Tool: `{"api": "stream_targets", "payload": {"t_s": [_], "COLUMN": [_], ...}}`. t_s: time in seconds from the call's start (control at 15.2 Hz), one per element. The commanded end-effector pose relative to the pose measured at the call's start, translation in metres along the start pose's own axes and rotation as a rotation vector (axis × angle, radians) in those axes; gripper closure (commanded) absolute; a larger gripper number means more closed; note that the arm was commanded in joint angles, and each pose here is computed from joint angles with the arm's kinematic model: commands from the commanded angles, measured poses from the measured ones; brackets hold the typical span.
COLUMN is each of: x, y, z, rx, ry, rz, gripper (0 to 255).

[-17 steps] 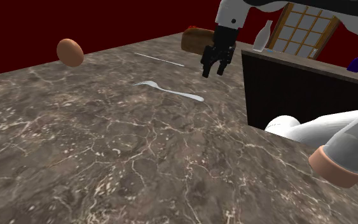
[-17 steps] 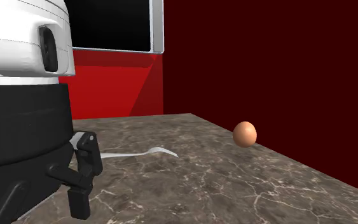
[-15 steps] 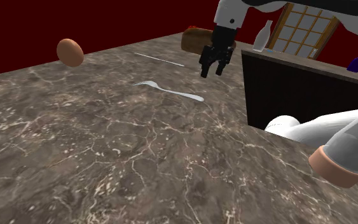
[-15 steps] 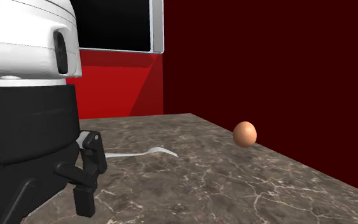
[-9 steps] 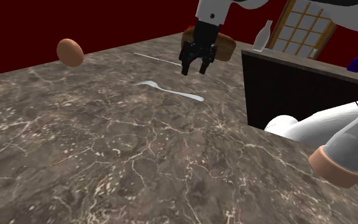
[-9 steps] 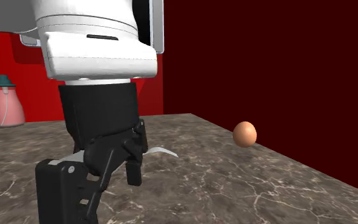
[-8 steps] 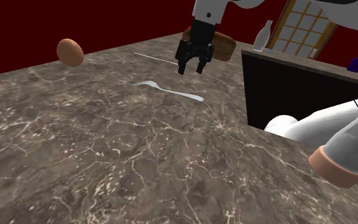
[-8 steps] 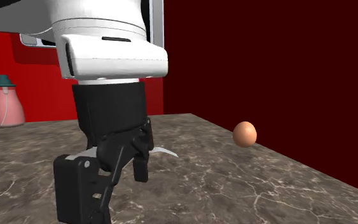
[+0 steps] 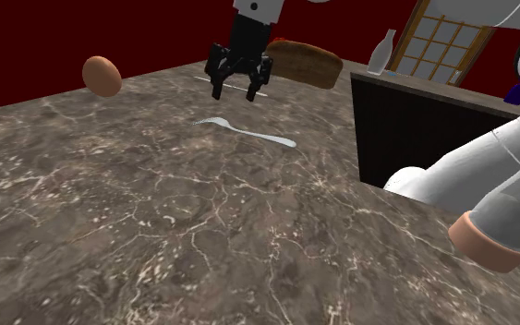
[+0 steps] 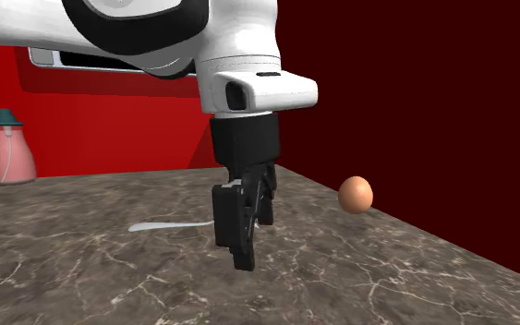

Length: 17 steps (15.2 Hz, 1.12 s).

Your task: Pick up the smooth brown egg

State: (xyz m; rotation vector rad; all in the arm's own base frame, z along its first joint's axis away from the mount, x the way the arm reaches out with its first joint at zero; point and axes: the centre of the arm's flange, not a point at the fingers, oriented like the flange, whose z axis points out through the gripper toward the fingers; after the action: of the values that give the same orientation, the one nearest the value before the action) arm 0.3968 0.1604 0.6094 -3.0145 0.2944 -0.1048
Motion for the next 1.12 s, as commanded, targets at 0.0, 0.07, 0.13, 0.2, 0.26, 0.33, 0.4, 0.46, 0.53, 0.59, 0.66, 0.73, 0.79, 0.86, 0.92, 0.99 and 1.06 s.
{"api": "stream_targets", "payload": {"t_s": [0.0, 0.07, 0.13, 0.2, 0.26, 0.33, 0.4, 0.46, 0.53, 0.59, 0.66, 0.73, 0.79, 0.86, 0.92, 0.99, 1.06], "x": [0.011, 0.016, 0.021, 0.027, 0.032, 0.037, 0.043, 0.048, 0.054, 0.059, 0.065, 0.07, 0.076, 0.082, 0.088, 0.093, 0.099], "y": [-0.023, -0.034, -0.045, -0.055, -0.066, -0.077, -0.088, -0.099, -0.109, -0.12, -0.131, -0.141, -0.152, -0.162, -0.173, -0.183, -0.194], "z": [0.001, 0.001, 0.001, 0.001, 0.001, 0.001, 0.001, 0.0, 0.0, -0.001, -0.001, -0.002, -0.003, -0.004, -0.005, -0.006, -0.007], "rx": [0.013, 0.018, 0.024, 0.029, 0.035, 0.041, 0.046, 0.052, 0.058, 0.063, 0.069, 0.074, 0.08, 0.086, 0.091, 0.097, 0.102], "ry": [0.012, 0.018, 0.023, 0.029, 0.035, 0.041, 0.046, 0.052, 0.058, 0.064, 0.069, 0.075, 0.081, 0.087, 0.092, 0.098, 0.104], "rz": [0.011, 0.017, 0.022, 0.027, 0.032, 0.037, 0.042, 0.048, 0.053, 0.058, 0.063, 0.068, 0.073, 0.079, 0.084, 0.089, 0.094], "gripper": [0, 0, 0, 0, 0, 0, 0, 0, 0, 0, 0, 0, 0, 0, 0, 0, 0]}}
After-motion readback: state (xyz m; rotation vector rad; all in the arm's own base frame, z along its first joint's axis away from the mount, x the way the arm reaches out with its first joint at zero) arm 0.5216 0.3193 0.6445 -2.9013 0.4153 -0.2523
